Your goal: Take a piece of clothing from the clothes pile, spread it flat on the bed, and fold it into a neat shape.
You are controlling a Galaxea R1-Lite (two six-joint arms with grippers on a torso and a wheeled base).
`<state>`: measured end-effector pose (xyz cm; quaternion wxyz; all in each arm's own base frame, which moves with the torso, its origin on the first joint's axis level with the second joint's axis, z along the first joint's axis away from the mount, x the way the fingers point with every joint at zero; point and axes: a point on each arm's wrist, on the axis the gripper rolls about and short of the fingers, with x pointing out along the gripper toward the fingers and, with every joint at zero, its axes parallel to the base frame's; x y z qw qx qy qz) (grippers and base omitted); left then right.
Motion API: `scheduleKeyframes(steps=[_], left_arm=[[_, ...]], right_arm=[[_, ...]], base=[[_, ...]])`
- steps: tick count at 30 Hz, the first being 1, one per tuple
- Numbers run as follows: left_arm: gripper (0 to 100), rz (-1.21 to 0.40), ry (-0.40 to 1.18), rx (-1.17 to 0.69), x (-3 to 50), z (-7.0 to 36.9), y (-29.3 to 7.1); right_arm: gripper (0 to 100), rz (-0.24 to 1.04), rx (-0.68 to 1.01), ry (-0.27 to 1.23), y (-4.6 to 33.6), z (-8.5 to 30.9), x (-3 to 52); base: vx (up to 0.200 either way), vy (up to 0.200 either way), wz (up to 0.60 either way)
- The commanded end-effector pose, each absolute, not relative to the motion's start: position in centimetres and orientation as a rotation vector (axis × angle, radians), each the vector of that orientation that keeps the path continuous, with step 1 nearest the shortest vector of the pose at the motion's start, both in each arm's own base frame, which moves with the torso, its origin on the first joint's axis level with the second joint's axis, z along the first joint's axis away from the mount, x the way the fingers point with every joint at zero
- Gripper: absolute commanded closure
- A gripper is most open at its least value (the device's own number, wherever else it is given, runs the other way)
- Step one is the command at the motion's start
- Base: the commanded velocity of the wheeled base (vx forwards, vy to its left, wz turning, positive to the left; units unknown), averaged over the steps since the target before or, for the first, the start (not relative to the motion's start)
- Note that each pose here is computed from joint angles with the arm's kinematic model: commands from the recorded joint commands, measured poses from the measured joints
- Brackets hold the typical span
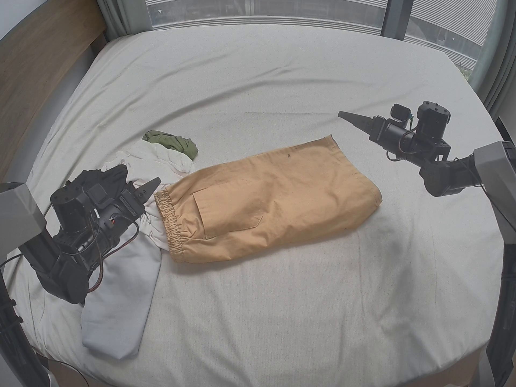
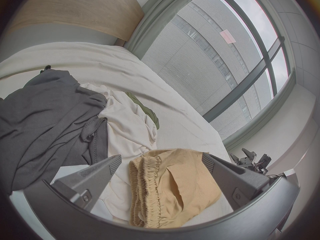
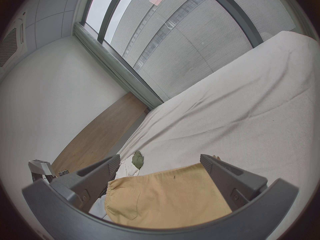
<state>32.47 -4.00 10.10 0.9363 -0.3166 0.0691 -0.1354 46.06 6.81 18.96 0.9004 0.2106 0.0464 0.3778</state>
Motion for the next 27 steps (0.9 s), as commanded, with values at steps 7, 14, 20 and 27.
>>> scheduleKeyframes(steps=[7,14,20,27], left_arm=[[0,-0.494,0.156,-0.639,28.1,12.8,-7.2],[0,-0.591,0.171,-0.587,25.7,12.4,-8.8],[0,-0.591,0.163,-0.462,25.7,11.0,-9.1],[0,-0.59,0.146,-0.4,25.9,10.7,-9.1]], right_arm=[[0,0.801,0.423,0.145,5.3,19.8,34.0],[0,0.76,0.442,0.187,4.1,15.0,32.7],[0,0.704,0.472,0.264,2.9,10.8,34.1],[0,0.701,0.49,0.318,3.2,9.3,34.1]], base=[[0.0,0.0,0.0],[0.0,0.0,0.0],[0.0,0.0,0.0],[0.0,0.0,0.0]])
